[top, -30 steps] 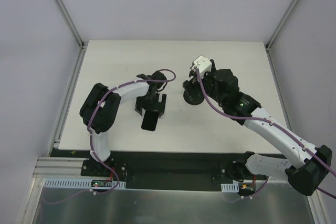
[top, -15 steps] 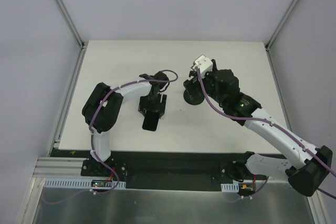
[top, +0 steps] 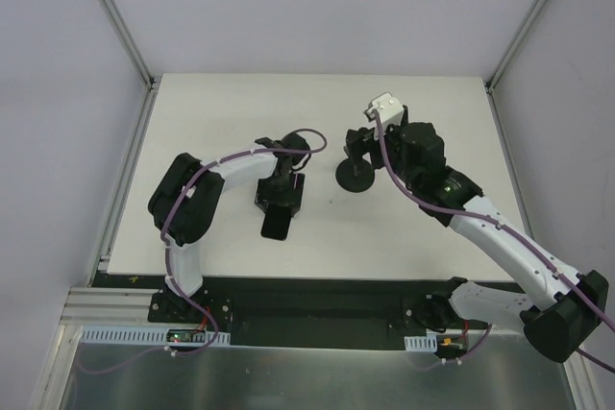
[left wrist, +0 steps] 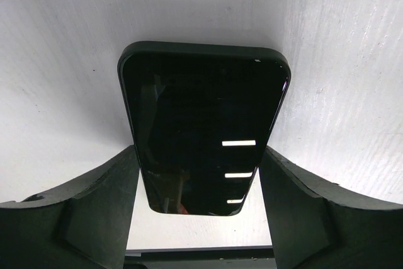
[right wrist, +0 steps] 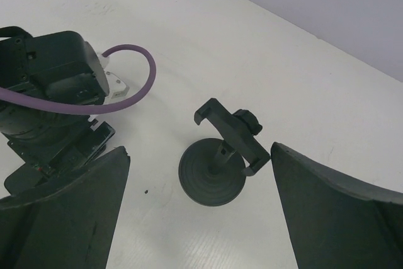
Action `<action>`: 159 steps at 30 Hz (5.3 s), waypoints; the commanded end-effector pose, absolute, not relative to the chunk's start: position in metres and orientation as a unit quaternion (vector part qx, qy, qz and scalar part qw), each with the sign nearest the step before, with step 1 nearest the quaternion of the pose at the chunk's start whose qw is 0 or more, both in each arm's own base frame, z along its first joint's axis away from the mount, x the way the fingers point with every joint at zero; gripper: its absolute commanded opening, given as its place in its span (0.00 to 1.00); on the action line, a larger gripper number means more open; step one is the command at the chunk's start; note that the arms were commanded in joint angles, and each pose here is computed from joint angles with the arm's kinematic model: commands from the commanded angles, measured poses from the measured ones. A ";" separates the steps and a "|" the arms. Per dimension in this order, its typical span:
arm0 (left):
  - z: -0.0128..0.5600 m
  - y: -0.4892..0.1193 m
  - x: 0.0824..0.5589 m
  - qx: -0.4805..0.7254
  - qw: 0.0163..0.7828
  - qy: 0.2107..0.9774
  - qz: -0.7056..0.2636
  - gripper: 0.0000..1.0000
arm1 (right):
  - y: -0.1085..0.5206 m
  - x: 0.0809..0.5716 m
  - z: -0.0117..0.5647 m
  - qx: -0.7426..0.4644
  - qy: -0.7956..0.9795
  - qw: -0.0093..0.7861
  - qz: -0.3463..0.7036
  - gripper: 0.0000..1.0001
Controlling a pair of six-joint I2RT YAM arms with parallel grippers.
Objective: Place the phone on the phone stand
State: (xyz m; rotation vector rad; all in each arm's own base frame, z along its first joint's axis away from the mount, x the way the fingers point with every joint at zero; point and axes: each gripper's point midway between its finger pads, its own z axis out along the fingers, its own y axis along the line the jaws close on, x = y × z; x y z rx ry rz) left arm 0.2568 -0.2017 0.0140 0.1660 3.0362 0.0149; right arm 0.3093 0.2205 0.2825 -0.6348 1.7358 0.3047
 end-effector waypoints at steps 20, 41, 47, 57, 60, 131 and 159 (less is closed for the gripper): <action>0.106 -0.190 0.265 0.020 0.244 0.967 -0.062 0.00 | 0.210 0.328 0.301 -0.160 0.769 0.578 0.221 0.96; 0.239 -0.220 0.266 0.061 0.438 0.857 -0.263 0.00 | 0.323 0.288 0.334 -0.193 0.724 0.490 0.445 0.88; 0.242 -0.221 0.263 0.059 0.443 0.851 -0.274 0.00 | 0.337 0.293 0.328 -0.157 0.733 0.473 0.463 0.80; 0.242 -0.223 0.263 0.060 0.444 0.849 -0.282 0.00 | 0.362 0.292 0.319 -0.171 0.736 0.443 0.482 0.63; 0.244 -0.223 0.263 0.060 0.445 0.847 -0.284 0.00 | 0.368 0.291 0.317 -0.176 0.737 0.436 0.485 0.59; 0.309 -0.253 0.179 0.274 0.227 0.699 -0.621 0.63 | 0.328 0.215 0.371 -0.352 0.573 0.414 0.614 0.00; 0.344 -0.269 0.184 0.283 0.349 0.696 -0.560 0.00 | 0.320 0.211 0.373 -0.364 0.585 0.412 0.597 0.63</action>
